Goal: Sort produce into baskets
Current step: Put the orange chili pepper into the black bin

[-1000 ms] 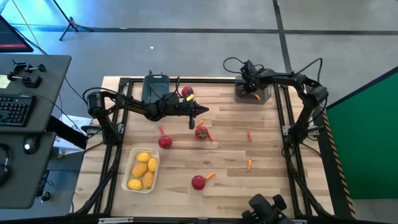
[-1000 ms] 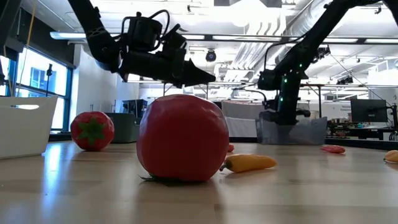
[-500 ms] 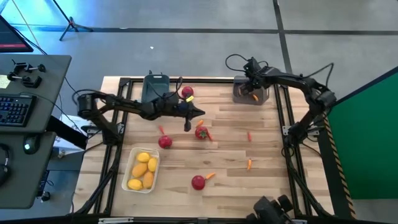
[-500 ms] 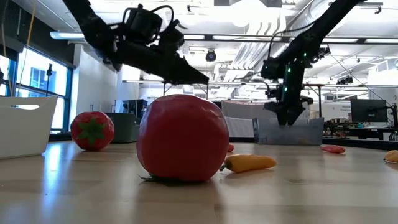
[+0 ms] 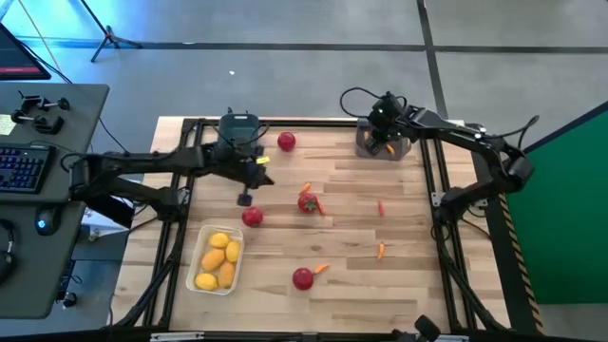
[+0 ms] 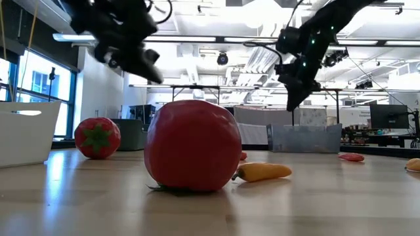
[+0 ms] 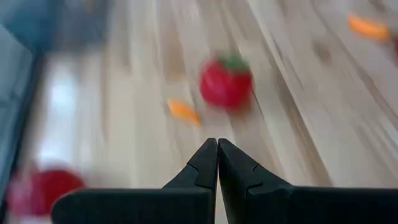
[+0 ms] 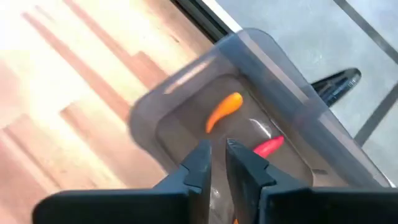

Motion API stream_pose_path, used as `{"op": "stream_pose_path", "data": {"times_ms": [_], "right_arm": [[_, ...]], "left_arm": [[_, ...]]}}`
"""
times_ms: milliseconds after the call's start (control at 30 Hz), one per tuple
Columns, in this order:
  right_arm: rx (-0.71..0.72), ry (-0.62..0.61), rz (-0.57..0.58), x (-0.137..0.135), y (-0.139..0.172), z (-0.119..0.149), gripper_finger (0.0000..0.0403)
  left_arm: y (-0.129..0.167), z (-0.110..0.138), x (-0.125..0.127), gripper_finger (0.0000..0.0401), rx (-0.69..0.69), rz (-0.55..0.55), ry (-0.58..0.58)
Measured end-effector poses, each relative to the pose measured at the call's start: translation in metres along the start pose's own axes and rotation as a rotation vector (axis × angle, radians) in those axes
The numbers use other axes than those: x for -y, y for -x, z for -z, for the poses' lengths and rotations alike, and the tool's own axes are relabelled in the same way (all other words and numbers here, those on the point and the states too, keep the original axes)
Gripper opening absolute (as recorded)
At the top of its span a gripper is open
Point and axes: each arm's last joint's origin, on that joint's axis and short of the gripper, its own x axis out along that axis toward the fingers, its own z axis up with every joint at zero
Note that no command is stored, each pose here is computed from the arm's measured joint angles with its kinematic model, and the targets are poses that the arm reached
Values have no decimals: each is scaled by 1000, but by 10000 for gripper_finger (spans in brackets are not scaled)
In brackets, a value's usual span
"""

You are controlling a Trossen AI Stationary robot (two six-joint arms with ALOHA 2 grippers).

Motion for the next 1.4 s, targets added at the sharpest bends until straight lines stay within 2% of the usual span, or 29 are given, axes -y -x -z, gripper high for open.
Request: {"op": "stream_pose_path", "data": {"times_ms": [100,167,367,467,600,767,867,1000,1133,1233,1400], "right_arm": [[13,25,-12,-7,4,0,41],[23,28,-17,-9,4,-1,50],[40,46,-31,-16,5,-3,90],[7,72,-94,-23,6,1,116],[-34,102,-220,-40,9,6,153],[-74,183,-278,-67,16,13,194],[-75,168,-305,-84,21,16,207],[-70,119,-341,-107,28,20,211],[-33,59,-296,-124,34,24,211],[18,35,-325,-137,39,23,211],[33,136,-382,-168,37,30,211]], "left_arm": [[8,9,2,0,-161,69,81],[8,13,3,0,-217,93,105],[-2,19,1,0,-279,99,85],[-7,20,0,0,-286,108,85],[-9,17,-1,0,-230,111,94],[-14,19,-4,0,-134,114,97],[-18,20,-6,0,-69,106,128],[-22,21,-11,0,21,53,155],[-23,19,-16,0,111,-2,171],[-23,16,-20,0,175,-40,168],[-24,21,-21,0,201,-63,166]]}}
